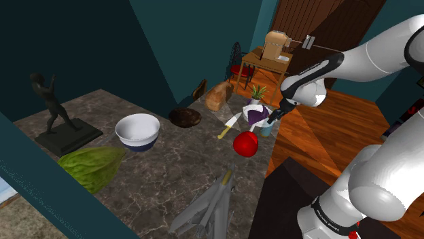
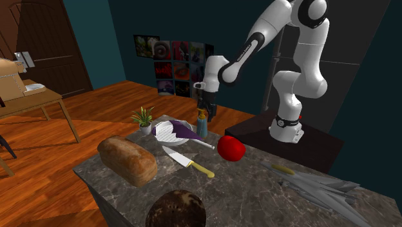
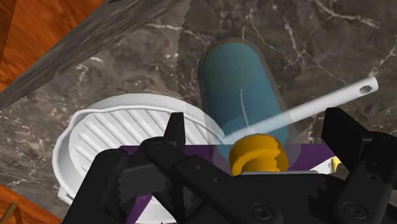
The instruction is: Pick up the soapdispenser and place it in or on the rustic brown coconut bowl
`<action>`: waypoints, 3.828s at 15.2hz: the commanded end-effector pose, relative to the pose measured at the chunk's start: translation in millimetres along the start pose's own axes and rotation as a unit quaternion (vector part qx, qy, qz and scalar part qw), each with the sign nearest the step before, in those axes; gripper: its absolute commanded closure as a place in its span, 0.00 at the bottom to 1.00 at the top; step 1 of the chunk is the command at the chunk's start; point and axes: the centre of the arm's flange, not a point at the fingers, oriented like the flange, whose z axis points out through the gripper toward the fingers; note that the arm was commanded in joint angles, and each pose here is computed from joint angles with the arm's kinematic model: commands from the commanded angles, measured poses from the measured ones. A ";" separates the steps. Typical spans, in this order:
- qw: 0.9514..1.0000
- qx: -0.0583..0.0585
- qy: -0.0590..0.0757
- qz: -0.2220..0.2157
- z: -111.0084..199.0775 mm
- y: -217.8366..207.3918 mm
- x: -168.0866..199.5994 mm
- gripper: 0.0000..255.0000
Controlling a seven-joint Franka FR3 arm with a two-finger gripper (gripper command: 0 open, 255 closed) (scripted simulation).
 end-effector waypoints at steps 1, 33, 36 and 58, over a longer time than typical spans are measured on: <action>1.000 0.000 0.000 0.000 9.1 -0.1 -0.9 0.00; 1.000 0.000 0.000 0.000 -67.9 -4.7 17.3 1.00; 1.000 0.000 0.000 0.000 -83.3 -5.6 20.9 1.00; 1.000 0.000 0.000 0.000 -74.6 -173.8 173.2 1.00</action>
